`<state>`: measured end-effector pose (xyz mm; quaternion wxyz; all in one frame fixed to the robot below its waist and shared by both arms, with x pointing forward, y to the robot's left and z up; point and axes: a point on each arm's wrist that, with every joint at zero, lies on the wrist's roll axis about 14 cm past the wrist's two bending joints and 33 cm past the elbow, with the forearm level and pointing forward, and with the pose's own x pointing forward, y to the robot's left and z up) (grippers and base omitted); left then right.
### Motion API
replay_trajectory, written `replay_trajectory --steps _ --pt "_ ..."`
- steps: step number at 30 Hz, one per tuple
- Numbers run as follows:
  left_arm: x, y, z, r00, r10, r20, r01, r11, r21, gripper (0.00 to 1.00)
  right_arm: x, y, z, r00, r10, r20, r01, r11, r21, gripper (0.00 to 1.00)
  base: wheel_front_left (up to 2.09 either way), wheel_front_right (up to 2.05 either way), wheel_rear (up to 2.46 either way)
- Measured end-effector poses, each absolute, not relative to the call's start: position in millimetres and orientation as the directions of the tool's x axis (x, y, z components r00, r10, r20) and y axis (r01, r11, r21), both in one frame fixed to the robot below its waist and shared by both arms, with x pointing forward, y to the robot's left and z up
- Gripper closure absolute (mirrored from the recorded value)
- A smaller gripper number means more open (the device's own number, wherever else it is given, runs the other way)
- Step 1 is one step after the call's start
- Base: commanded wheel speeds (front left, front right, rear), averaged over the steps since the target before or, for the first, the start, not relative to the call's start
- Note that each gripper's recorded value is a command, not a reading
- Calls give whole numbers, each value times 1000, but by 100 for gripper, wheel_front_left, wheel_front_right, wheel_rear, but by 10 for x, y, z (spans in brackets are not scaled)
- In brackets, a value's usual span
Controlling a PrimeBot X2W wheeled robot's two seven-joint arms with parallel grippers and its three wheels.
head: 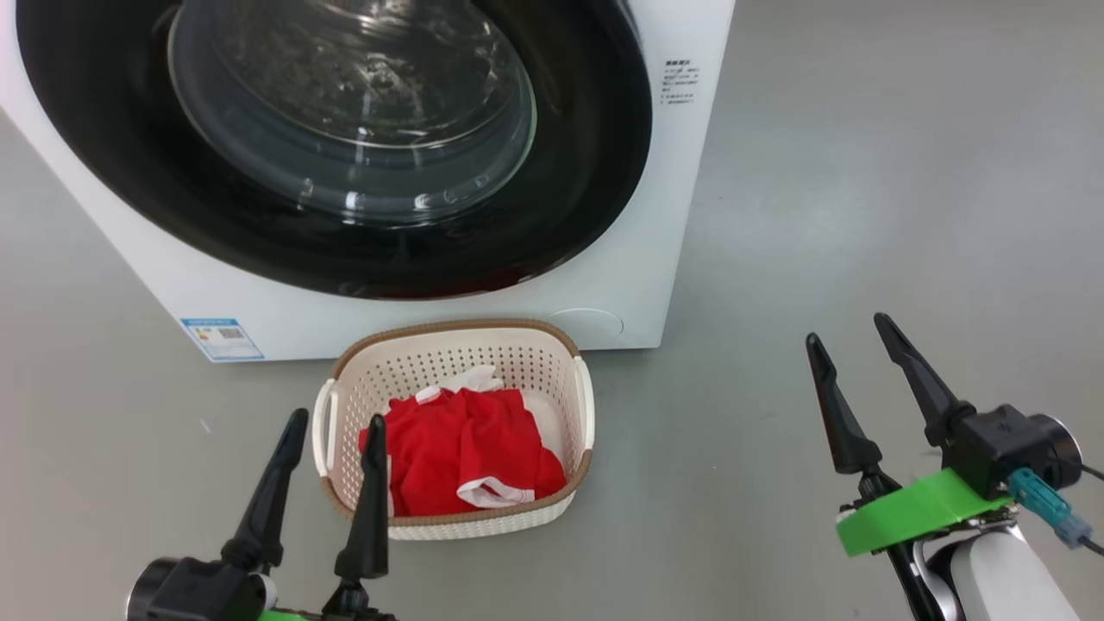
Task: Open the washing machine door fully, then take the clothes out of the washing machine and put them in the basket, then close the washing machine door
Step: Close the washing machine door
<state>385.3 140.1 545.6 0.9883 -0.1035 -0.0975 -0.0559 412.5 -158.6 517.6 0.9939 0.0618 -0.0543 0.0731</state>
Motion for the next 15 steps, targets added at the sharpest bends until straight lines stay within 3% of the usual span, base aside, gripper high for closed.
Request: replay_trajectory --steps 15 --pt "3638 1497 5580 969 -67 239 106 982 -155 0 3723 -1676 5349 980 91 174 -116 984 137 0 0 0 0"
